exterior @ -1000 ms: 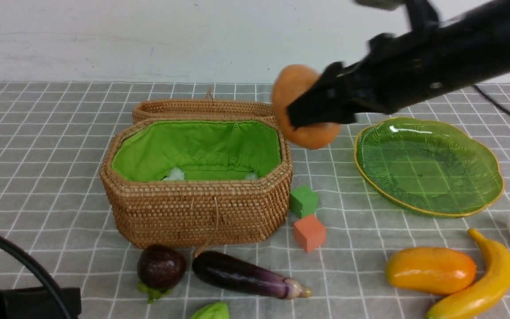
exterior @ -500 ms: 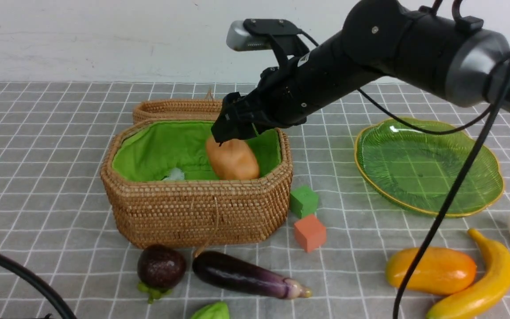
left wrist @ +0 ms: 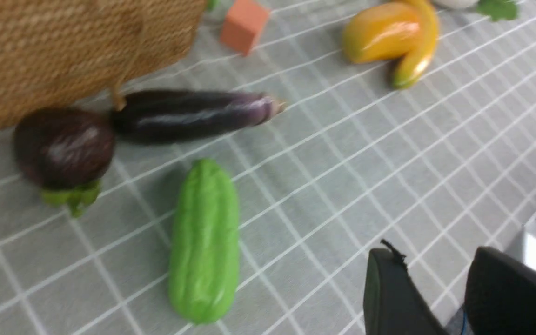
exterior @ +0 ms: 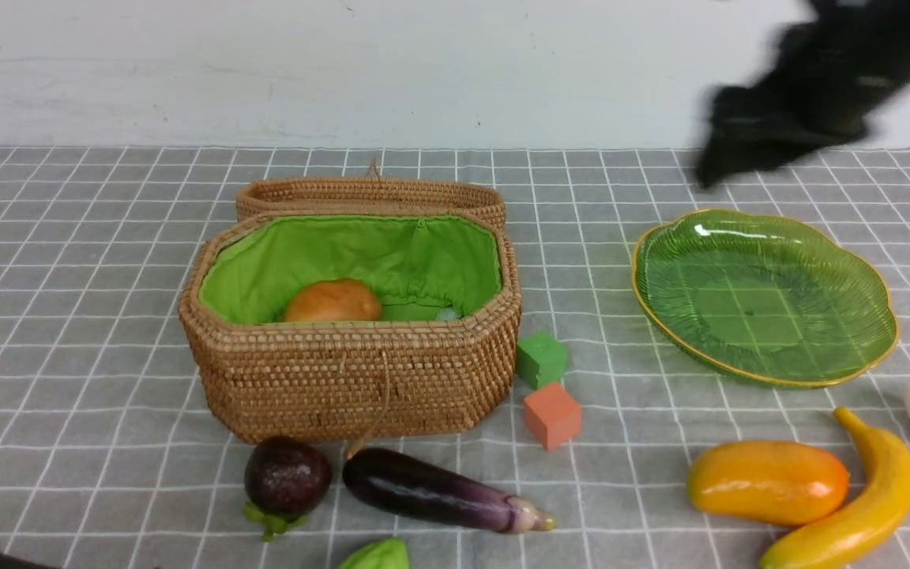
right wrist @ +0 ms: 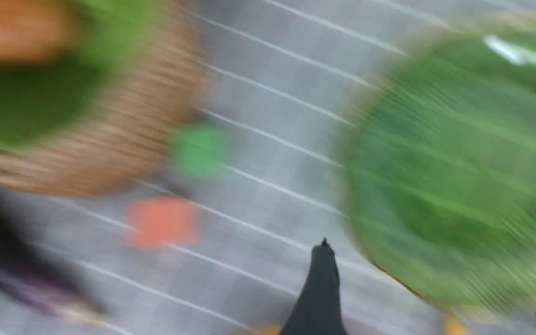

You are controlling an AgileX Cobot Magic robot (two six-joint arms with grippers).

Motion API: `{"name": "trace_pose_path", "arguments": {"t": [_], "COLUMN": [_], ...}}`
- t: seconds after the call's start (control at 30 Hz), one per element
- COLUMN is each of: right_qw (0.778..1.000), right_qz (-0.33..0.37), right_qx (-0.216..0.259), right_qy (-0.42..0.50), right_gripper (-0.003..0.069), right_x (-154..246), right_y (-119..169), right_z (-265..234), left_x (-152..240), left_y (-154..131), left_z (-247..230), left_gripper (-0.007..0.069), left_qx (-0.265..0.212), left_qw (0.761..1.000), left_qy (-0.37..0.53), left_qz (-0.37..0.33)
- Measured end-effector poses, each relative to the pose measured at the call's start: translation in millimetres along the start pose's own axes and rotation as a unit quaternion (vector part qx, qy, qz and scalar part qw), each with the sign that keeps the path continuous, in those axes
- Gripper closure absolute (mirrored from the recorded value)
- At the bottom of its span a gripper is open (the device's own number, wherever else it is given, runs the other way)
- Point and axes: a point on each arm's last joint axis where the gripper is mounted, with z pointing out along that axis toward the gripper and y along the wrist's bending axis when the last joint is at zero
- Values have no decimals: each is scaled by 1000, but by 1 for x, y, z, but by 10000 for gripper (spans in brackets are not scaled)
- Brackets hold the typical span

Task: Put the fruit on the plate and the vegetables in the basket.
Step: Take a daikon with your right arm and place it on the basket on the left.

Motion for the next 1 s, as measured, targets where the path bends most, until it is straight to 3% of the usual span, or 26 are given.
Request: {"name": "trace_pose_path", "arguments": {"t": [0.1, 0.27, 0.5, 0.83, 1.0], "right_qw": [998, 993, 979, 963, 957], "right_qz": [6, -29, -6, -51, -63], "right_qx": [45, 83, 122, 124, 122], "right_qy": [42, 77, 163, 236, 255], "right_gripper": [71, 67, 68, 69, 137], "right_x": [47, 101, 123, 142, 147], "right_y": [-45, -75, -100, -121, -124], "right_z": [1, 11, 62, 126, 137], "left_x": [-7, -8, -8, -8, -8], "left_y": [-6, -13, -18, -18, -18], "left_z": [-6, -8, -8, -8, -8], "left_gripper": [386, 386, 386, 386, 386], "left_qx": [12, 35, 57, 59, 59], "left_qw": [1000, 999, 997, 997, 997], "left_qy": [-8, -3, -4, -3, -4], "left_qz": [13, 29, 49, 50, 50]}}
